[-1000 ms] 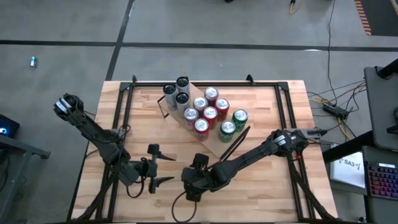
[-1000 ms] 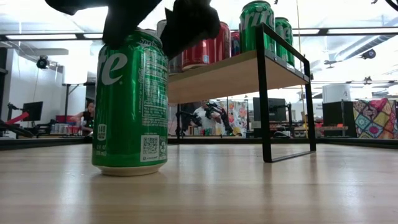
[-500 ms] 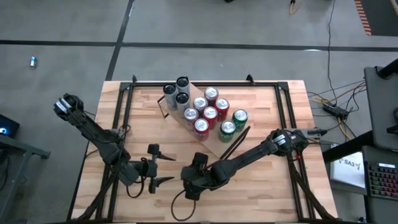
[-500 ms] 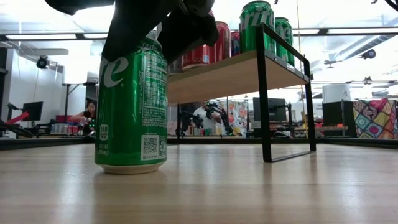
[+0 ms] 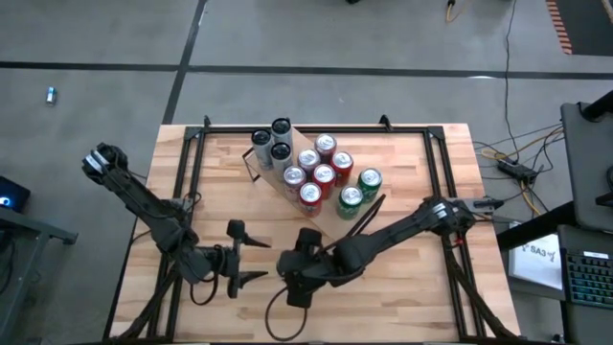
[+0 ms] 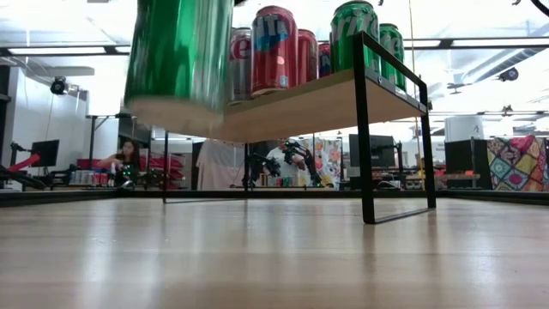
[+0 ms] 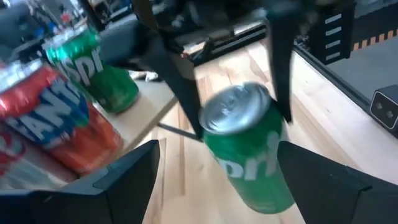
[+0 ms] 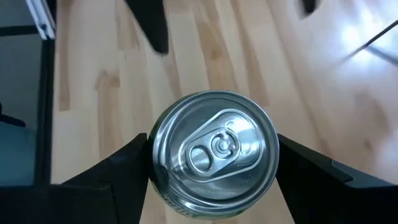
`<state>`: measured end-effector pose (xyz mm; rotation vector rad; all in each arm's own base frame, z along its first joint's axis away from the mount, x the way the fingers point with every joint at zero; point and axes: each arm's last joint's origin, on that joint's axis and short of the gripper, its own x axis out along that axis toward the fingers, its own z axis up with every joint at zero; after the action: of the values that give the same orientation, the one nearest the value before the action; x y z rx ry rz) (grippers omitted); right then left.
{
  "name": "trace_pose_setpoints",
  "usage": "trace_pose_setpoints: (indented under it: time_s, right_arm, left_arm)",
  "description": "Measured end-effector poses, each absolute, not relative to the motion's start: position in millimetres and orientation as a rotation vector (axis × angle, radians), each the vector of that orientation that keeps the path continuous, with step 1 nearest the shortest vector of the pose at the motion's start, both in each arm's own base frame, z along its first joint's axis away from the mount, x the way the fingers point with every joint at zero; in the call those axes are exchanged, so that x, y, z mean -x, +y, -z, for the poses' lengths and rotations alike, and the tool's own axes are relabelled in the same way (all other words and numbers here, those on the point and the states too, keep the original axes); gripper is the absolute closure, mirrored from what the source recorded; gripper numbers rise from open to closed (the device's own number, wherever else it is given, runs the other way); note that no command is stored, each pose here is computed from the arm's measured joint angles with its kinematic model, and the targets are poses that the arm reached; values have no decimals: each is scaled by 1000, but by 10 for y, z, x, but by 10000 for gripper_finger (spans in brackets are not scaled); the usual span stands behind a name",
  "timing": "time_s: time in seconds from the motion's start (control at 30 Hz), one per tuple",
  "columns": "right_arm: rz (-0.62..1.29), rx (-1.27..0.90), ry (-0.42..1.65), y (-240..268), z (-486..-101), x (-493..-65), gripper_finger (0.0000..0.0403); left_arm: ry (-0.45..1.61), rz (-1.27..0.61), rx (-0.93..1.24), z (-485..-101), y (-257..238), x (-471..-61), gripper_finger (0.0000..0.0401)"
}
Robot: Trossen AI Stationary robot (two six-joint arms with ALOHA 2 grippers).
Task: Place canned beverage on shelf
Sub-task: Put the green soda can on the shelf aligned with the other green soda can
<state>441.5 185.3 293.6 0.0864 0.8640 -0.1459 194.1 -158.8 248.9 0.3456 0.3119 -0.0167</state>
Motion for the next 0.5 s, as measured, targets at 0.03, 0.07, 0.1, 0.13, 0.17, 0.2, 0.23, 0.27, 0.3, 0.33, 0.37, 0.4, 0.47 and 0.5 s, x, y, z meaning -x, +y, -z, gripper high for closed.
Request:
trace_pose_setpoints:
  time_s: [0.03,0.07,0.1,0.13,0.17,0.2,0.23,0.27,0.3,0.33,0.37,0.4,0.47,0.5]
  right_arm:
    - [142,-85,855,1843,-3020,-4392,127]
    - [137,-79,850,1836,-3093,-4369,127]
    - [137,-75,844,1823,-3177,-4340,127]
    - [135,-71,841,1810,-3259,-4308,127]
    - [131,-67,837,1797,-3344,-4273,127]
    - [126,-59,828,1784,-3430,-4235,127]
    - [123,-56,821,1776,-3500,-4202,127]
    - [122,-52,813,1759,-3578,-4162,127]
    - [118,-45,811,1742,-3637,-4125,127]
    - [116,-40,811,1725,-3687,-4087,127]
    - [115,-36,811,1710,-3725,-4053,127]
    - [114,-34,810,1694,-3766,-4019,127]
    - [134,-19,811,1665,-3835,-3941,127]
    - [154,-3,816,1641,-3867,-3895,127]
  left_arm:
    - [307,20,-359,-2509,-1590,-1942,91]
    - [301,26,-374,-2534,-1592,-1944,91]
    - [296,31,-388,-2553,-1595,-1946,91]
    - [291,33,-397,-2573,-1597,-1948,91]
    - [286,35,-406,-2596,-1601,-1952,91]
    - [281,36,-411,-2614,-1605,-1956,91]
    - [275,37,-412,-2626,-1609,-1960,91]
    - [268,37,-412,-2632,-1612,-1966,91]
    - [260,37,-413,-2635,-1620,-1974,91]
    - [256,38,-417,-2630,-1628,-1981,91]
    - [250,38,-417,-2627,-1633,-1987,91]
    - [247,39,-417,-2622,-1638,-1992,91]
    - [238,35,-408,-2617,-1646,-2012,91]
    - [234,31,-405,-2614,-1648,-2026,91]
